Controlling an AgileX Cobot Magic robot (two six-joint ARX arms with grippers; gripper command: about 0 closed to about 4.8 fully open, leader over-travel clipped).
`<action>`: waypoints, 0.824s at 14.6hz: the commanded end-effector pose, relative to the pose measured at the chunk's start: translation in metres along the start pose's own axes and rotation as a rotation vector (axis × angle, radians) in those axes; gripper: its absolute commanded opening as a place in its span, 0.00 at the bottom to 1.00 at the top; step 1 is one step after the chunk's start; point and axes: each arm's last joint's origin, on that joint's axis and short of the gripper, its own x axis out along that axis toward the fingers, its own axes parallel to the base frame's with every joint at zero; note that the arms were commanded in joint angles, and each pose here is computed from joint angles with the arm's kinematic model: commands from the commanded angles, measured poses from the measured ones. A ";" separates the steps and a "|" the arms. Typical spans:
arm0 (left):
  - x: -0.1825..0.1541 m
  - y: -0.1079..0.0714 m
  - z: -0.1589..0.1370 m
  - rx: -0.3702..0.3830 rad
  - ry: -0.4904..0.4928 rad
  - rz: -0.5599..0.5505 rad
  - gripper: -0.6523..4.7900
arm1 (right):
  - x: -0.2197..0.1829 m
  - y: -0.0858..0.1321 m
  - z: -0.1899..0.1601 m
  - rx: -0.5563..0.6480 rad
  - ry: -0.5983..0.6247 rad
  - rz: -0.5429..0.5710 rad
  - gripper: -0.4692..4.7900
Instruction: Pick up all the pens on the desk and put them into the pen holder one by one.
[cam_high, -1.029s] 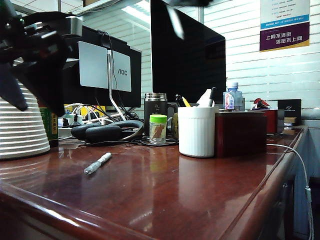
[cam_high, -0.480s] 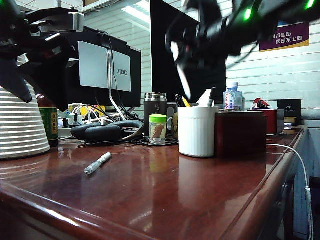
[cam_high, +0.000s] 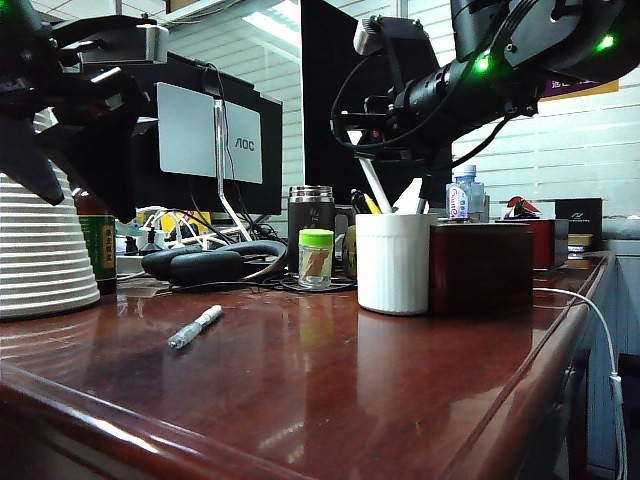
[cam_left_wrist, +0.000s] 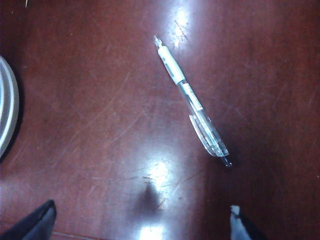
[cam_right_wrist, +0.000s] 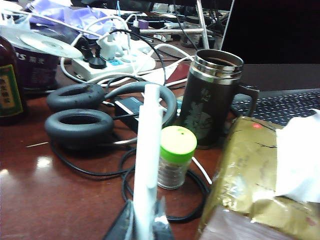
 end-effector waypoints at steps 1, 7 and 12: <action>-0.002 0.001 0.002 0.000 -0.013 0.005 1.00 | -0.001 0.000 0.000 -0.004 0.017 -0.001 0.08; -0.002 0.001 0.002 0.001 -0.009 0.004 1.00 | -0.001 0.001 -0.004 -0.004 0.058 0.003 0.32; -0.003 0.001 0.017 -0.032 -0.162 -0.028 1.00 | -0.035 -0.003 0.055 -0.003 -0.096 -0.007 0.37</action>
